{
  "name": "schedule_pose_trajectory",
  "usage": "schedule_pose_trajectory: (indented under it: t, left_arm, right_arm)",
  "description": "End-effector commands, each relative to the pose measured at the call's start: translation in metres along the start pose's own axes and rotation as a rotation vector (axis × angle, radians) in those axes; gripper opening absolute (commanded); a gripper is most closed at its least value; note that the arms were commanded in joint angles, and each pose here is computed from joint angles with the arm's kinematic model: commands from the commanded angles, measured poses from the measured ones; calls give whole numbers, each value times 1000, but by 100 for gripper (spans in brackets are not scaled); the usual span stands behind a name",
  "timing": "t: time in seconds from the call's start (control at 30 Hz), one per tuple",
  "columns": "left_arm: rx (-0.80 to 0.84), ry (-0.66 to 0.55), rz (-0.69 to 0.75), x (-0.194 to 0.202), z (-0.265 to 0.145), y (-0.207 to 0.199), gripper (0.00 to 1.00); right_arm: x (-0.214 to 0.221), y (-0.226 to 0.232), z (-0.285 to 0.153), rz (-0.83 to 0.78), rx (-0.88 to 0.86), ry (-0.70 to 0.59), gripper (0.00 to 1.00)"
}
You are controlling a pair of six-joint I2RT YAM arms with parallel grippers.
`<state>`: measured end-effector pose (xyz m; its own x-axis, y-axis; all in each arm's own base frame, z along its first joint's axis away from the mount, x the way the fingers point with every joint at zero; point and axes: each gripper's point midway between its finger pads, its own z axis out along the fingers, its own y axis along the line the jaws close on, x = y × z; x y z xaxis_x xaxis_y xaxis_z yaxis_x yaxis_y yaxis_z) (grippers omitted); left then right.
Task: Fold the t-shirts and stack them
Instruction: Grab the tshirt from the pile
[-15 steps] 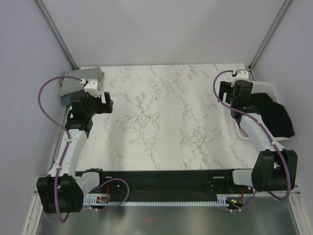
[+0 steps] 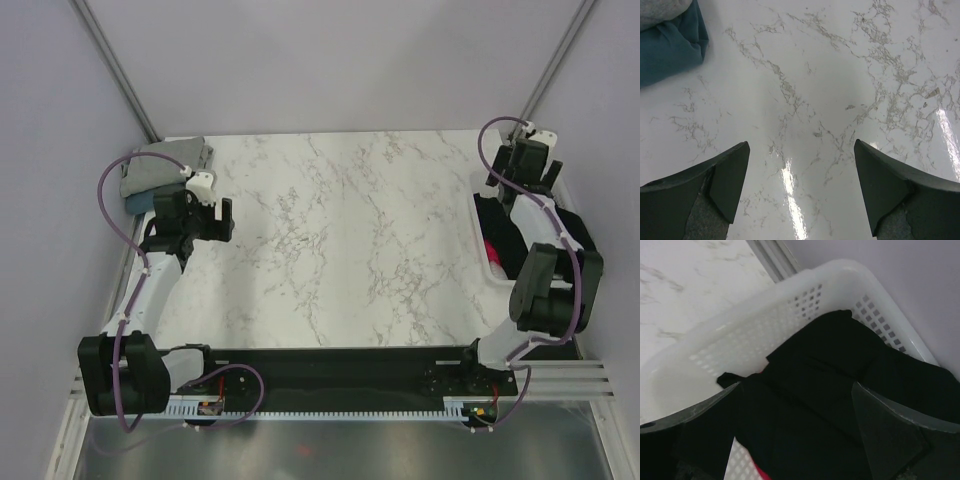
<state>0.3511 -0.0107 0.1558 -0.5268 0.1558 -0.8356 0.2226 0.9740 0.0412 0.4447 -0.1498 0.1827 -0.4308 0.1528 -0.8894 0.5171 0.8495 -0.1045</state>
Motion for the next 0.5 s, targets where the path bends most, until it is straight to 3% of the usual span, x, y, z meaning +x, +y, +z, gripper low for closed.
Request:
schedule_pose_trajectory:
  t: [0.0,0.07,0.2,0.3,0.4,0.43,0.47]
  left_arm:
    - [-21,-6,39,-6,0,7,92]
    - [-13,-3,31,-5,0,5,92]
    - [-11,-2,25,-7,1,5,92]
    - [-13,5,21,-7,2,6,92]
    - [-7,8,11,-5,2,4,92]
    - [-5,9,4,-4,2,4,92]
    - [-2,13,2,-3,3,3,92]
  right_arm:
    - [41,-21,31,40,100,161,98]
    - [68,-30,51,26,140,263,98]
    - [96,-44,70,45,184,336,96]
    - [107,-47,75,44,181,362,82]
    - [110,-44,74,45,145,365,45]
    - [104,-44,69,42,130,344,17]
    - [99,-44,67,44,124,325,7]
